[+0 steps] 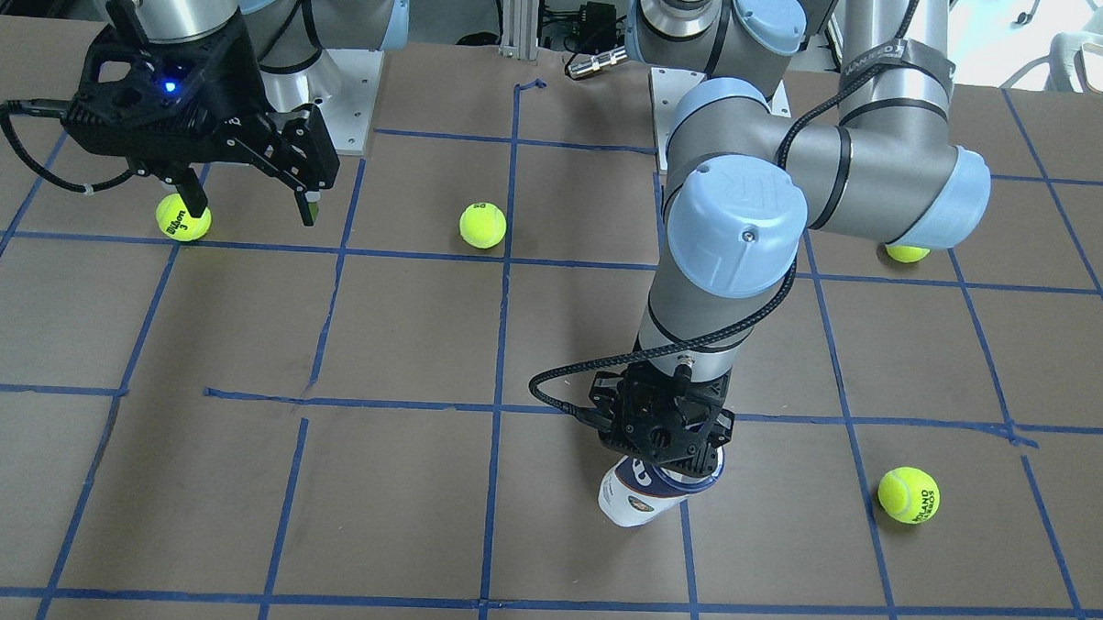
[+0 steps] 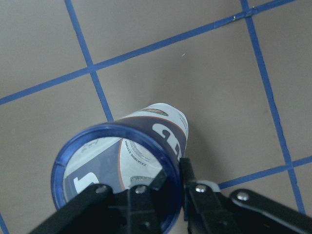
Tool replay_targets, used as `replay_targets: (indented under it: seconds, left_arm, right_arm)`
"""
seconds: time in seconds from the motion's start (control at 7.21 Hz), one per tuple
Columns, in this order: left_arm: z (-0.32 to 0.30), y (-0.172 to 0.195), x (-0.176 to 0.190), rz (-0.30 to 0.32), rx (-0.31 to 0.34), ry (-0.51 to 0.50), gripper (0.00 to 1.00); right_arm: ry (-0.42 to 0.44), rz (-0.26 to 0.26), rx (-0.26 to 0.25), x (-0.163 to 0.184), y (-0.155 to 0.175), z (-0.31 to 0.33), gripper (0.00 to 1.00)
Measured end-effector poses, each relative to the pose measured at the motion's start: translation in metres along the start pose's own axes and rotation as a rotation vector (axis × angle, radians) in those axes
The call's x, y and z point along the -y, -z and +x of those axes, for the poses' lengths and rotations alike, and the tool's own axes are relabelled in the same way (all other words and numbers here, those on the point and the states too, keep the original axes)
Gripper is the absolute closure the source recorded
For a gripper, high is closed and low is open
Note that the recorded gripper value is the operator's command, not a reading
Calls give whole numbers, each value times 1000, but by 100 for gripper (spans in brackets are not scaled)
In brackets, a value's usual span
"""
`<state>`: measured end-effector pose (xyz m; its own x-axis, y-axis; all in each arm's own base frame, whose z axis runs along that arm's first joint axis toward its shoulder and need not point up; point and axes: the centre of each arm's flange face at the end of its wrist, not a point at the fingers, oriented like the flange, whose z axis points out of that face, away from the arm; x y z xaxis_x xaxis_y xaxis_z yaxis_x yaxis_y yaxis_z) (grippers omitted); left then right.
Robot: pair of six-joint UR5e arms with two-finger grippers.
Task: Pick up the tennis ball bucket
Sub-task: 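Rotate the can upright with the left gripper and set it down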
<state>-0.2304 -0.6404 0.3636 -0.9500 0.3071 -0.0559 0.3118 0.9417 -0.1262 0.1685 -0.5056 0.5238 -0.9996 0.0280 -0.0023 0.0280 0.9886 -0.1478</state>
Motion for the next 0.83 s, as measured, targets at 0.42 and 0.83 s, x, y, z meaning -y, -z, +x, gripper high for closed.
replay_targets:
  seconds: [0.42,0.83]
  left_arm:
    - [4,-8,0,-19,-7,-1,56]
    - [11,-14,-1,-36,-9,-3,0]
  right_arm:
    - [0,-1,-1,0,0,0,0]
    - [0,-1,-1,0,0,0,0]
